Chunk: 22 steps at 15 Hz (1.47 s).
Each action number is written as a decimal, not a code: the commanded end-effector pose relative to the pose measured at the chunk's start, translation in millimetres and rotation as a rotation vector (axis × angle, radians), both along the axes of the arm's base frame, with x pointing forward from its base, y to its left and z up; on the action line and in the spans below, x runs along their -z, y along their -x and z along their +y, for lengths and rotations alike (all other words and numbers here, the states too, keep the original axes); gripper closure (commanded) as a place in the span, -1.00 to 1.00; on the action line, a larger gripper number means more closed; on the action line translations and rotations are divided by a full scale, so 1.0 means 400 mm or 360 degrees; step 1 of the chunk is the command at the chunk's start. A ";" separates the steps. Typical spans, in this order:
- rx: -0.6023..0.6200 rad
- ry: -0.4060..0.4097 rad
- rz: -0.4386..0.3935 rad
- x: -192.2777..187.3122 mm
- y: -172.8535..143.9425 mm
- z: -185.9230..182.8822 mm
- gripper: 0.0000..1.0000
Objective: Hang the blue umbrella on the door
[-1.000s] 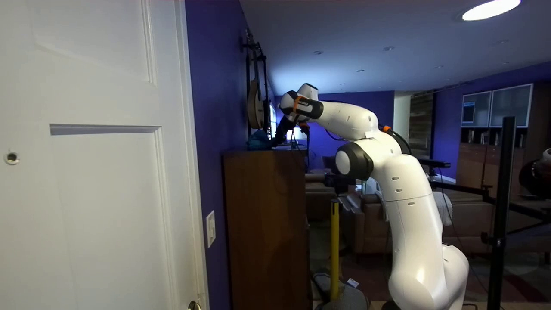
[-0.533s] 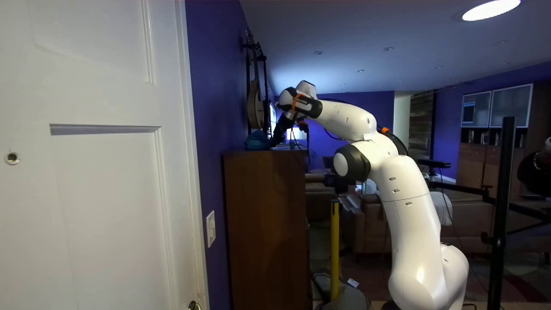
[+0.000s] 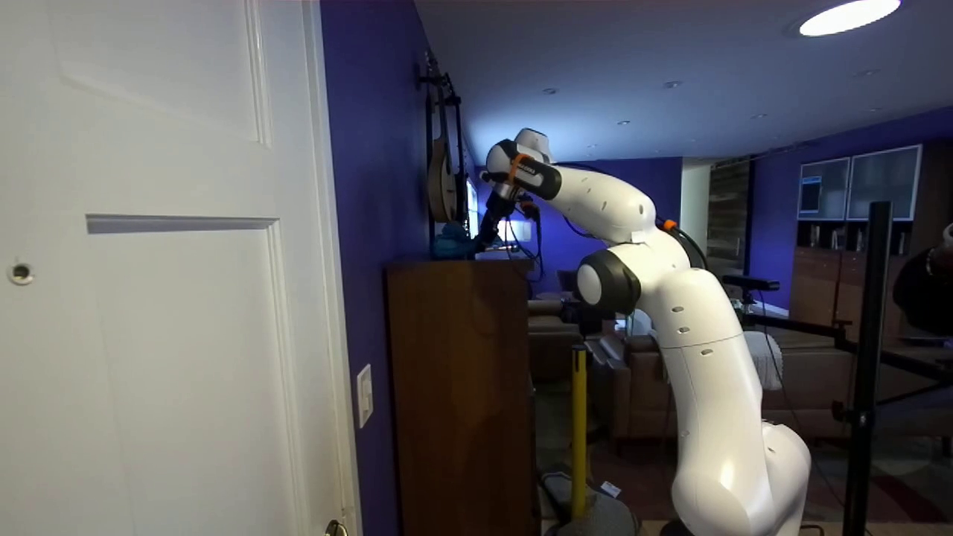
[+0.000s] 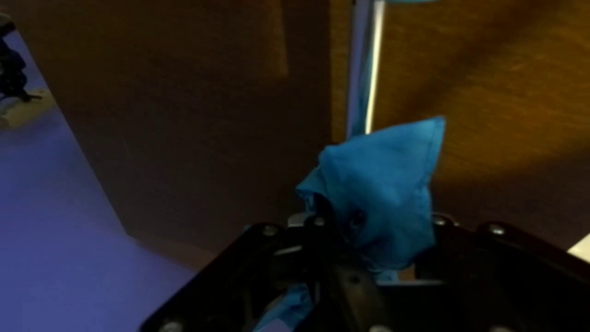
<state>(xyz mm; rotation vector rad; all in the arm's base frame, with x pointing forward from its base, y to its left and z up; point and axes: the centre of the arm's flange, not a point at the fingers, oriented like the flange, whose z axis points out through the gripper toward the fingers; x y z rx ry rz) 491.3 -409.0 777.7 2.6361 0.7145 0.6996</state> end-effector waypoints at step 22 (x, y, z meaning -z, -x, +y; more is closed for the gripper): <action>0.0462 -0.0093 0.0106 -0.045 0.071 -0.105 -1.00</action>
